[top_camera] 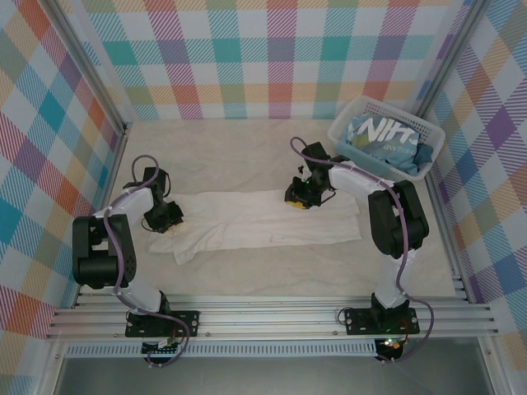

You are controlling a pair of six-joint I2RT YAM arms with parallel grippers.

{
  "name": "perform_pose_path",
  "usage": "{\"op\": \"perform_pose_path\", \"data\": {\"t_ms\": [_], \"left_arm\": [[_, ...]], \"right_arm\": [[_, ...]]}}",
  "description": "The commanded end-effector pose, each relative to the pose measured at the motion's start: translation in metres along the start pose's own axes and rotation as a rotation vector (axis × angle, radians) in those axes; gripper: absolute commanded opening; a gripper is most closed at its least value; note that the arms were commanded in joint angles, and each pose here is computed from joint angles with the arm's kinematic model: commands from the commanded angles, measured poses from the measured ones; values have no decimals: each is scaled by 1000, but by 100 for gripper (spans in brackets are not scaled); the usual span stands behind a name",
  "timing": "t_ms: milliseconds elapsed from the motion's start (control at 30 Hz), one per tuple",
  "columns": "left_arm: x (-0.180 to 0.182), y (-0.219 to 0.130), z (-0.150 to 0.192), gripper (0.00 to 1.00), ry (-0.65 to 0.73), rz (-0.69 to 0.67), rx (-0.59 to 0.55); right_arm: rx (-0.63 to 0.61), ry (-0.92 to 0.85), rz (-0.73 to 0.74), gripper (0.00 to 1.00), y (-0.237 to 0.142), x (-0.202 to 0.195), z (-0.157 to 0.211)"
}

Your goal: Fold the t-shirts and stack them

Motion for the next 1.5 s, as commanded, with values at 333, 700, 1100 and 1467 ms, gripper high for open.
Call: {"op": "perform_pose_path", "data": {"t_ms": [333,700,1100,1467], "left_arm": [[-6,6,-13,23,59,-8,-14],[-11,-2,-14,4,45,20,-26],[-1,-34,14,0,-54,57,-19],[3,-48,34,0,-188,67,50]], "right_arm": [[15,-9,-17,29,4,5,0],[17,-8,-11,29,5,3,3],[13,-9,-12,29,5,3,2],[15,-7,-10,28,7,3,-1]]}}
Point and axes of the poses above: each hand's point on the last joint's axis, 136 mm out from that joint toward the fingers, its own y axis out along the fingers, its own x axis along the line the jaws close on, z = x × y, the point moved 3 cm from there along -y, back along the fingers, and after that the axes turned 4 degrees about -y, right-handed, at the moved point
